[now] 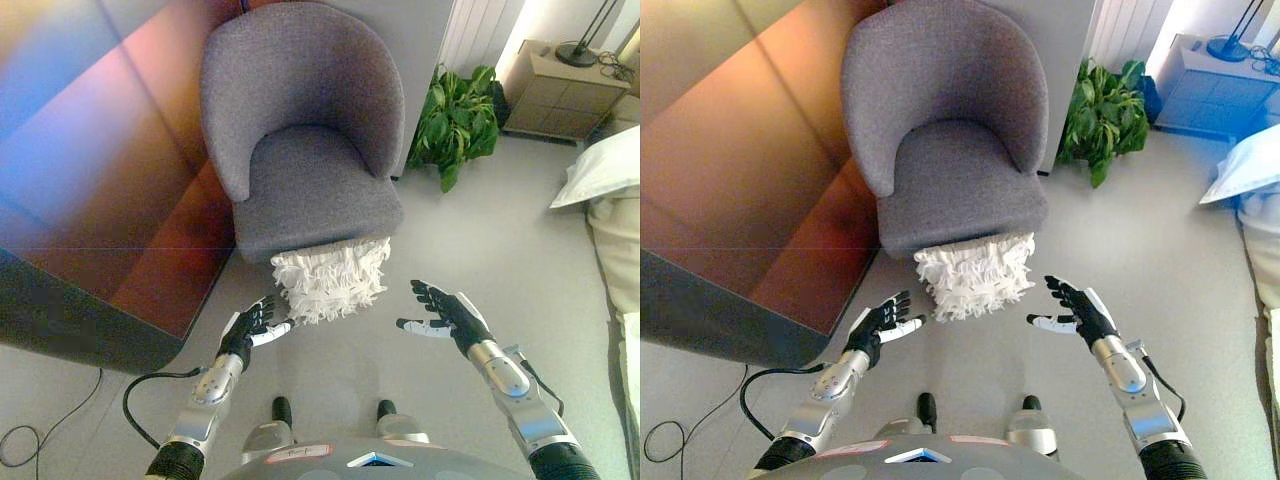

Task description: Pick up the pillow and put it on the sofa.

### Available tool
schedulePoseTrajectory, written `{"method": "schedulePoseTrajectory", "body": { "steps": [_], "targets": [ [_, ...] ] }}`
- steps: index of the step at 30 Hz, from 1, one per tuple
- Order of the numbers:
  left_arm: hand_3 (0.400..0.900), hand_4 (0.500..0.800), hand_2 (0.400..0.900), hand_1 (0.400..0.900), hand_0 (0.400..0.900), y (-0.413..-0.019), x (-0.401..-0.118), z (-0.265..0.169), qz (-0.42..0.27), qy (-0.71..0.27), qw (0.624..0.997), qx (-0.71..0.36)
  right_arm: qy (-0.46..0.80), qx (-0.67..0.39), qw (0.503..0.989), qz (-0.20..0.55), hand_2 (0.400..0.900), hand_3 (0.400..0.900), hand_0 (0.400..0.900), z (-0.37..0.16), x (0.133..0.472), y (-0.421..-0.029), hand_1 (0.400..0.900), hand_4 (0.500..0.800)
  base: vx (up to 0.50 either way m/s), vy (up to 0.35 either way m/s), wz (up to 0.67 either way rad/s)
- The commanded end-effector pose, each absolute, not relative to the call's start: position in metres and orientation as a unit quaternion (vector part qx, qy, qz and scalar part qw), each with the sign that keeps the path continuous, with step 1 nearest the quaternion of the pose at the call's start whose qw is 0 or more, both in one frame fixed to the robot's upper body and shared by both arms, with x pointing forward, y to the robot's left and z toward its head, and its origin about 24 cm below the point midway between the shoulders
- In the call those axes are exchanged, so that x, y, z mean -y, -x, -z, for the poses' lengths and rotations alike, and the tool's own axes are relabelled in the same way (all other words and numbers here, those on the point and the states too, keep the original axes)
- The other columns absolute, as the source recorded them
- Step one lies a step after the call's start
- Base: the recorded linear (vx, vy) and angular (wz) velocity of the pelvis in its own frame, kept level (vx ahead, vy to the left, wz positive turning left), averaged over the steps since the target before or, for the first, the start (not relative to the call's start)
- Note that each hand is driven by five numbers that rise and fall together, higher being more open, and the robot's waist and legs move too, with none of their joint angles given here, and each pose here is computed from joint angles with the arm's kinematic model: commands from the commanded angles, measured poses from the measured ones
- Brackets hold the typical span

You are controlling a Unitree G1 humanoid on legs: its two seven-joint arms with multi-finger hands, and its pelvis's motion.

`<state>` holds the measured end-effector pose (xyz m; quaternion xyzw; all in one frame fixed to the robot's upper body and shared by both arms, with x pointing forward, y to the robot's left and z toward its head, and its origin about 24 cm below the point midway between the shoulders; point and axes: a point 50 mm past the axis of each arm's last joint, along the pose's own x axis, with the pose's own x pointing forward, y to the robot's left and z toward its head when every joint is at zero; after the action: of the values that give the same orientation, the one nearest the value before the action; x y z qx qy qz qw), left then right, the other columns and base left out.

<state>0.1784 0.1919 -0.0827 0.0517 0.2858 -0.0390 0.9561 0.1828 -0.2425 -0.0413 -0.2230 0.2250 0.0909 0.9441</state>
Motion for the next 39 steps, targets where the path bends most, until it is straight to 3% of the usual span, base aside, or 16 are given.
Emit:
{"method": "schedulePoseTrajectory", "body": {
  "steps": [1, 22, 39],
  "targets": [
    [0.900, 0.800, 0.900, 0.900, 0.900, -0.211, -0.212, 0.050, 0.024, -0.091, 0.976, -0.198, 0.218, -0.126, 0.964, -0.082, 0.900, 0.900, 0.900, 0.008, 0.238, -0.210, 0.900, 0.800, 0.015, -0.044, 0.01],
    [0.900, 0.800, 0.900, 0.900, 0.900, -0.221, -0.196, 0.043, 0.043, -0.060, 0.980, -0.183, 0.242, -0.079, 0.965, -0.068, 0.900, 0.900, 0.900, -0.013, 0.241, -0.228, 0.900, 0.800, 0.008, -0.095, -0.01],
    [0.900, 0.800, 0.900, 0.900, 0.900, -0.236, -0.206, 0.029, 0.000, -0.073, 0.986, -0.148, 0.238, -0.077, 0.966, -0.072, 0.900, 0.900, 0.900, -0.006, 0.221, -0.243, 0.900, 0.800, 0.268, 0.116, -0.27]
  ]
}}
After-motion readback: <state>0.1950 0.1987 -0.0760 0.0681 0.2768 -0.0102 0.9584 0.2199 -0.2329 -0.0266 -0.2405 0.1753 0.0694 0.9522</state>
